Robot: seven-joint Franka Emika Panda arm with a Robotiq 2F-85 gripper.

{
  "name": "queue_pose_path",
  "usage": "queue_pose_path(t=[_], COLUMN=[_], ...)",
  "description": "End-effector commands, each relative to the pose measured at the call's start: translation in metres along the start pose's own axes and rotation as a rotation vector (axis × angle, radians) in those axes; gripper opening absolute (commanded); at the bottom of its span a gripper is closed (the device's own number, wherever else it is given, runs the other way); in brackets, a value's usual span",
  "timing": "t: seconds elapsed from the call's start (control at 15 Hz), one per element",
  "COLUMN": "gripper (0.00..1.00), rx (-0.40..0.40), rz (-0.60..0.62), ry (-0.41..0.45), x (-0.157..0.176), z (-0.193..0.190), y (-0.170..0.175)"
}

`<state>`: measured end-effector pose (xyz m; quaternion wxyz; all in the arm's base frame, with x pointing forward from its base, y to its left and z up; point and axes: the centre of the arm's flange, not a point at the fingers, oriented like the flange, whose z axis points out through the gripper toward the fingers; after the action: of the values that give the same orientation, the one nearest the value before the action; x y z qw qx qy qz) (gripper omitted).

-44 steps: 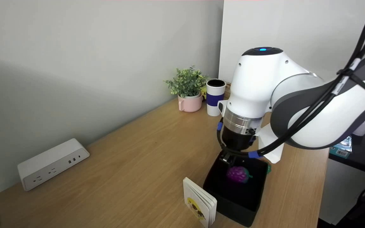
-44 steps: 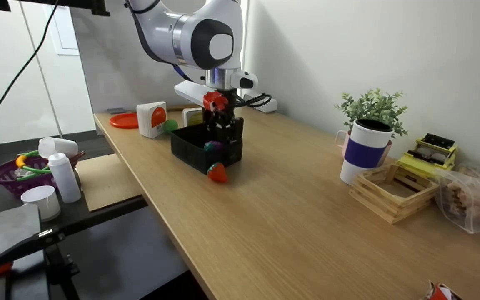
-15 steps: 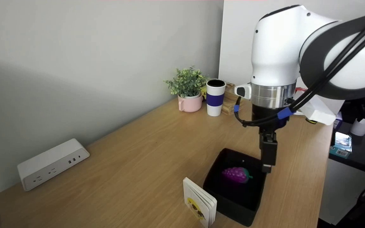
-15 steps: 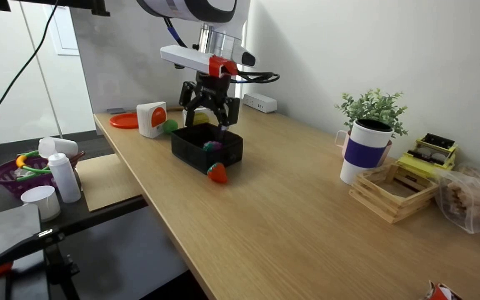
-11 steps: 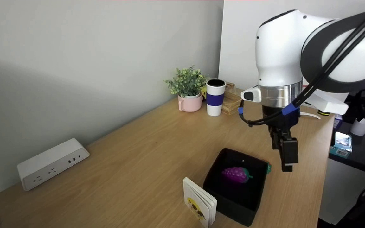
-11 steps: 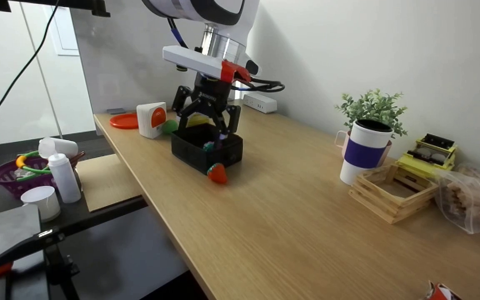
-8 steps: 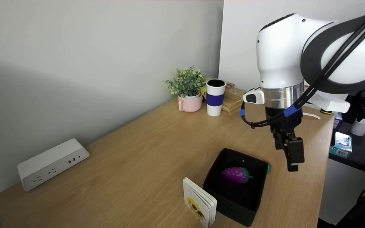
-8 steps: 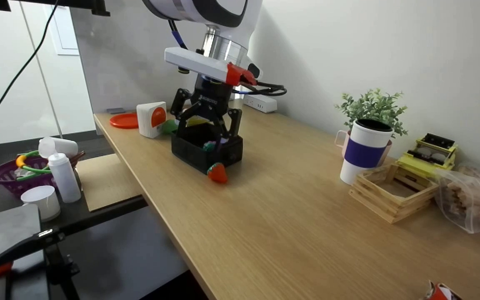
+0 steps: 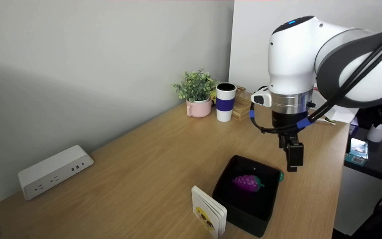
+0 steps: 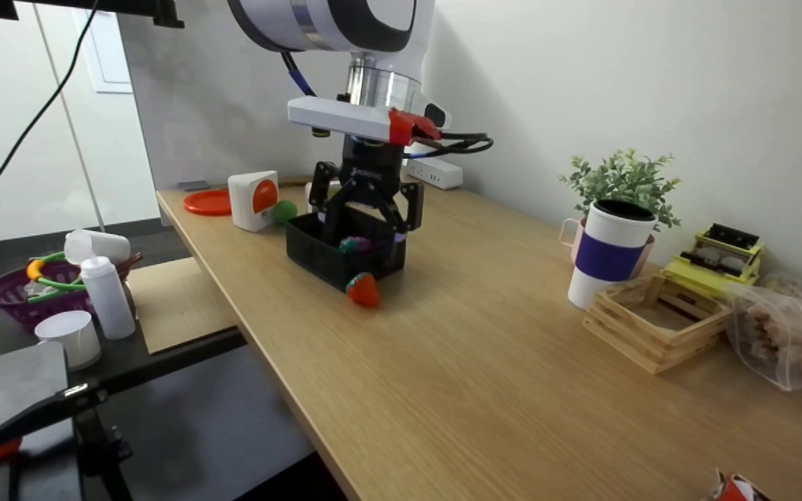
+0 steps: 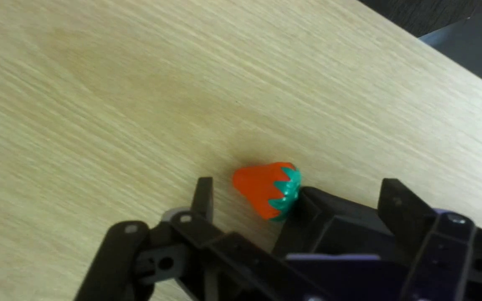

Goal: Put the purple and red toys in the black box

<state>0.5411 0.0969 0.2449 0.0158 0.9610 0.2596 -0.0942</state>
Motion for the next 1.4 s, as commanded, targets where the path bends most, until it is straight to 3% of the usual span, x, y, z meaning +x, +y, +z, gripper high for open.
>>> queue_pose_path(t=[0.0, 0.33, 0.87, 0.93, 1.33], gripper=[1.00, 1.00, 1.00, 1.00, 1.00], rx=[-0.050, -0.028, -0.004, -0.005, -0.018], rz=[-0.003, -0.052, -0.389, -0.325, -0.359], ry=[0.018, 0.006, -0.104, -0.077, -0.101], x=[0.002, 0.001, -0.004, -0.004, -0.005], z=[0.014, 0.025, 0.045, 0.043, 0.049], y=[0.012, 0.018, 0.020, 0.013, 0.013])
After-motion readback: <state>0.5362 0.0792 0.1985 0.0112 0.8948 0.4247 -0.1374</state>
